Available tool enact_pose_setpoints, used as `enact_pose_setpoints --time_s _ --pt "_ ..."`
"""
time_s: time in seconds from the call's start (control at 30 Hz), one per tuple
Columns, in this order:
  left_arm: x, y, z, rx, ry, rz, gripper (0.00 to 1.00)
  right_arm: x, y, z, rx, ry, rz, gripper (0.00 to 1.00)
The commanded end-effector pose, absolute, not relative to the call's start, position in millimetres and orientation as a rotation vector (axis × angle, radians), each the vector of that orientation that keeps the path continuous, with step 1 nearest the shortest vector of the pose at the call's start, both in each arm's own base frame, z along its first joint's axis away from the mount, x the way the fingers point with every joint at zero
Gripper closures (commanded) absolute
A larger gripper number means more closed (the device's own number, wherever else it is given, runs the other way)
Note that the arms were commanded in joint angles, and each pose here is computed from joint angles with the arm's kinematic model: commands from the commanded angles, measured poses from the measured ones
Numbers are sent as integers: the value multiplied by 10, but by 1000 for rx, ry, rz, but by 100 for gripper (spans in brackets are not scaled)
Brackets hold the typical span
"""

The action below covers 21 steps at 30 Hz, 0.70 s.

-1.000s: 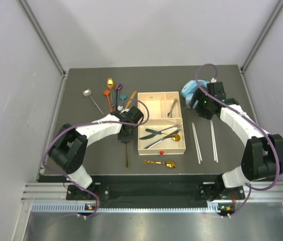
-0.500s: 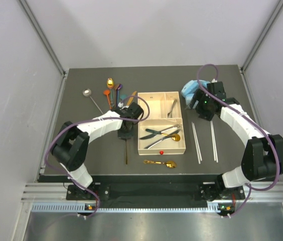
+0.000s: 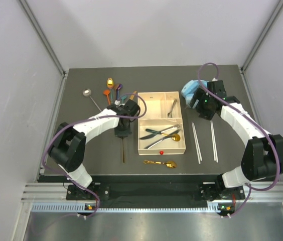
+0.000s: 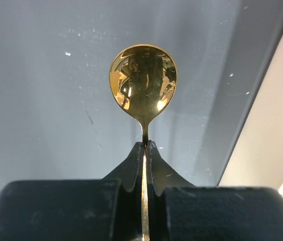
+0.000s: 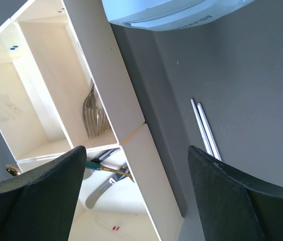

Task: Sort the eating utensils into containers
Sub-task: Pick up the spoon from the center of the board, then place the spoon in the storage box.

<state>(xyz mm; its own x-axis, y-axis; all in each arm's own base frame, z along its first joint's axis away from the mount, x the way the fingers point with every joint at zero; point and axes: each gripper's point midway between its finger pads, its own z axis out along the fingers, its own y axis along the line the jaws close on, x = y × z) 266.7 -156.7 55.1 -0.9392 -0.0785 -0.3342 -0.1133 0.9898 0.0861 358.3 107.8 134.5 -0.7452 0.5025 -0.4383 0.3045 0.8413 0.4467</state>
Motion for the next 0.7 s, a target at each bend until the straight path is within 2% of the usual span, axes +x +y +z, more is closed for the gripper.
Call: enact_pose_setpoints --time_s 0.0,0.37,0.67 --pt "2762 -1569 759 -132 2745 134 100 3737 1080 1503 586 2414 490 18" --pt "2793 -1521 825 -146 2723 136 100 3706 1096 1473 579 2427 497 18" --pt "2972 -1539 1154 -115 2674 156 100 3785 1117 1538 571 2414 507 19"
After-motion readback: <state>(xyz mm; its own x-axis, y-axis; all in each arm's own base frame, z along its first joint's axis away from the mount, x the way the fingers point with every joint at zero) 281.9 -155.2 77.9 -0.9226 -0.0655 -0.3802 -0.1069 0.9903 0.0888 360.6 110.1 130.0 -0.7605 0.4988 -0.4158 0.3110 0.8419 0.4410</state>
